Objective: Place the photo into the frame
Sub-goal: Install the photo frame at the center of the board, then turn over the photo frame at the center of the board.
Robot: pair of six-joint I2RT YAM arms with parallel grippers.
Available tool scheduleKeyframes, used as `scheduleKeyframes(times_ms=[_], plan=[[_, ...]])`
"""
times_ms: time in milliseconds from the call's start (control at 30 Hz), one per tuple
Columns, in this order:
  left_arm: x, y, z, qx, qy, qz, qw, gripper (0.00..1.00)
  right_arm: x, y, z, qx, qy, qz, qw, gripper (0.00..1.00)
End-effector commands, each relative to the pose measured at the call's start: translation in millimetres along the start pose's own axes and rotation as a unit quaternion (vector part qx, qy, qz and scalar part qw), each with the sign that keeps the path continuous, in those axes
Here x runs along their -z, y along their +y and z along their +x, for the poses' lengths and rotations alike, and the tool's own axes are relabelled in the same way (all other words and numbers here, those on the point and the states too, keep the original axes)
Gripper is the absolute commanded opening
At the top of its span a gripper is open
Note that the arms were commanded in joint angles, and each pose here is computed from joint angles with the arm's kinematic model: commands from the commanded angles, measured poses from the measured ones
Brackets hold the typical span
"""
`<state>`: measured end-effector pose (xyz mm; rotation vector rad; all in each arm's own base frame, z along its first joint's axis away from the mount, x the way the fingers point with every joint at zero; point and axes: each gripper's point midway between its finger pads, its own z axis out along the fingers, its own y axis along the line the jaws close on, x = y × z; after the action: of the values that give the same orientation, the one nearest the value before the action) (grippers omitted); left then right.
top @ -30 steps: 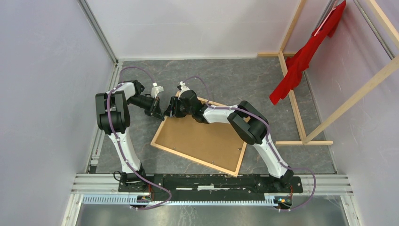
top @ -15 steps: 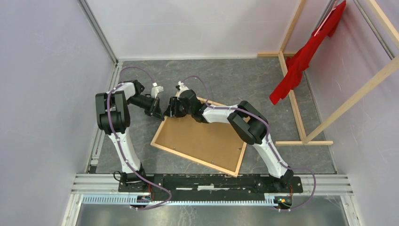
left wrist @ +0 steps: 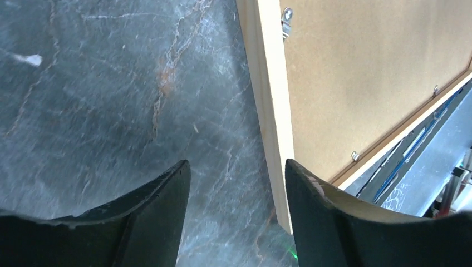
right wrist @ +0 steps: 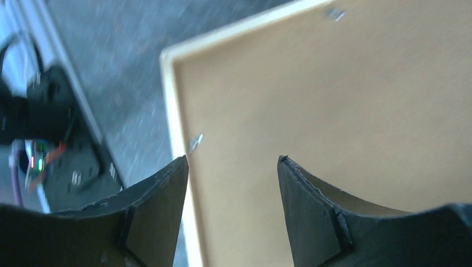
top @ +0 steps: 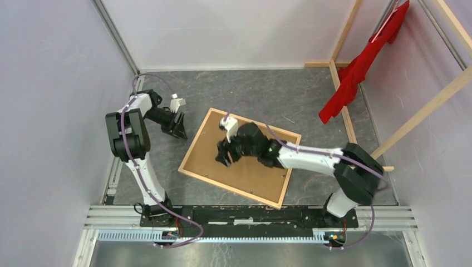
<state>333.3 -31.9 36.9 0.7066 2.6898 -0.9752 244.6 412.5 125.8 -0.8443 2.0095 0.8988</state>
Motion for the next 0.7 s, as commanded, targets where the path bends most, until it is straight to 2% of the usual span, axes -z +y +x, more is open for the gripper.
scheduleKeyframes(times_ms=[0, 133, 267, 433, 567, 667], plan=[[35, -20, -14, -0.051, -0.021, -0.035, 0.998, 0.71, 37, 17, 80, 0.094, 0.092, -0.004, 0.991, 0.67], [47, -39, -6, -0.066, -0.025, -0.04, 0.997, 0.73, 48, 40, 110, 0.141, 0.118, -0.017, 0.983, 0.65], [54, -55, 8, -0.085, -0.026, -0.052, 0.995, 0.76, 45, 57, 120, 0.173, 0.124, -0.021, 0.977, 0.64], [59, -68, 20, -0.1, -0.029, -0.062, 0.993, 0.77, 39, 56, 131, 0.19, 0.132, 0.003, 0.973, 0.61], [61, -78, 26, -0.125, -0.038, -0.063, 0.989, 0.92, 35, 46, 144, 0.202, 0.148, 0.021, 0.968, 0.56], [64, -85, 29, -0.157, -0.047, -0.069, 0.984, 0.94, 33, 40, 149, 0.21, 0.158, 0.032, 0.964, 0.46]])
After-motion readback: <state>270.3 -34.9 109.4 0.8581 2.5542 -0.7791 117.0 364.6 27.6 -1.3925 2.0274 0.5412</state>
